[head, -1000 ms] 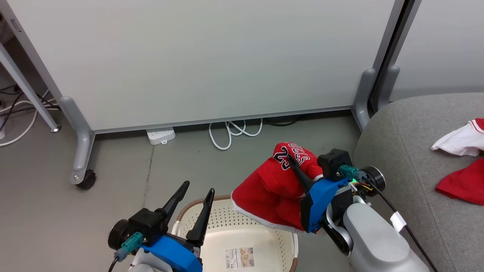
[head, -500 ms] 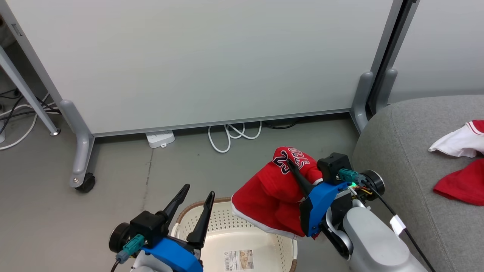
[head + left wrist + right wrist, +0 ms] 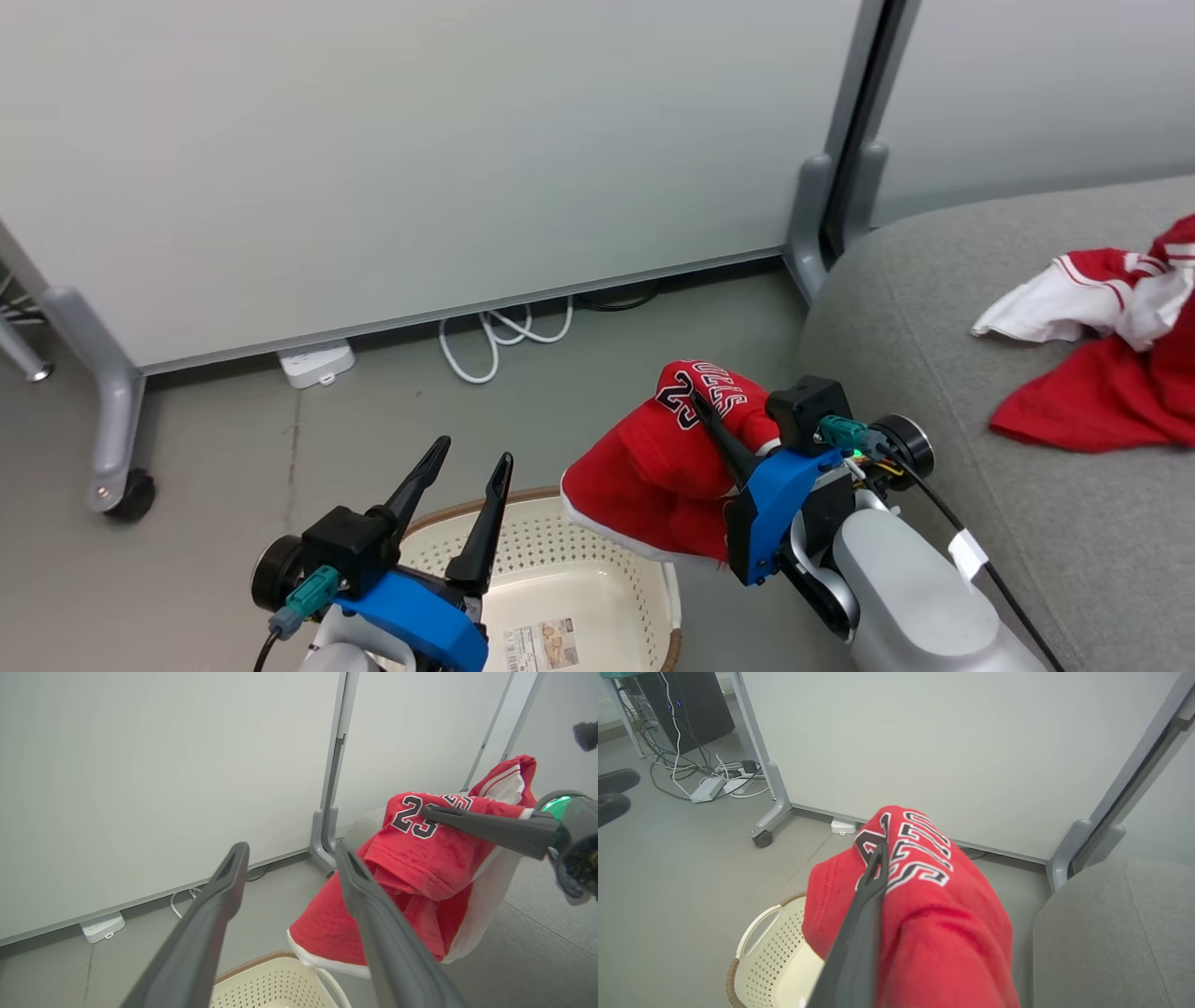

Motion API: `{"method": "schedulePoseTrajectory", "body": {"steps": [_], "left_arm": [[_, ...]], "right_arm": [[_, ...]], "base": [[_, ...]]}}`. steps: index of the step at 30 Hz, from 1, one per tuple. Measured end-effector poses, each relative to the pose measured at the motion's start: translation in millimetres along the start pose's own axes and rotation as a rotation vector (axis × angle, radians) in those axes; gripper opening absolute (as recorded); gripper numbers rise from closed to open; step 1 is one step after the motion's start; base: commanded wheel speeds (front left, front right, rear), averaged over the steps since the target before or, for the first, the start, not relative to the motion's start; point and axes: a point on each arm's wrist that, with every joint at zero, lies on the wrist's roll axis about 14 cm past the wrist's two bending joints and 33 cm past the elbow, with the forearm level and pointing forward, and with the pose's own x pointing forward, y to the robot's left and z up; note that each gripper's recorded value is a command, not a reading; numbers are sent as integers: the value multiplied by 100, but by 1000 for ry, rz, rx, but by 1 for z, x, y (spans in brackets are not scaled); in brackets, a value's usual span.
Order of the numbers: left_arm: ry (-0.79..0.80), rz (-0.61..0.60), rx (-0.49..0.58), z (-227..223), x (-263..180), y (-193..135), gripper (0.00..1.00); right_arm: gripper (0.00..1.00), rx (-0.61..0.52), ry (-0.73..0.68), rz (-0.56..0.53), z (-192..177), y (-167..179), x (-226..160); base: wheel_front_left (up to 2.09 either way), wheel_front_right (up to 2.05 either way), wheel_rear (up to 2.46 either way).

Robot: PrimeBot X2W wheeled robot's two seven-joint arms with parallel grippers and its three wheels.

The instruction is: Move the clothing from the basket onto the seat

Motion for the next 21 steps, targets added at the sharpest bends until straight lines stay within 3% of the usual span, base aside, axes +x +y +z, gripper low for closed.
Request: {"method": "schedulePoseTrajectory", "body": {"steps": [13,21], "left_arm": [[20,-273,-18,-9,47,-87,100],[33,-414,-32,-14,60,-137,100]], "right_arm": [[0,49,24,-262,-22,-78,-70],[0,77,32,-395,-33,-108,-114]], "base": [[0,0,0],[0,0,0]]}}
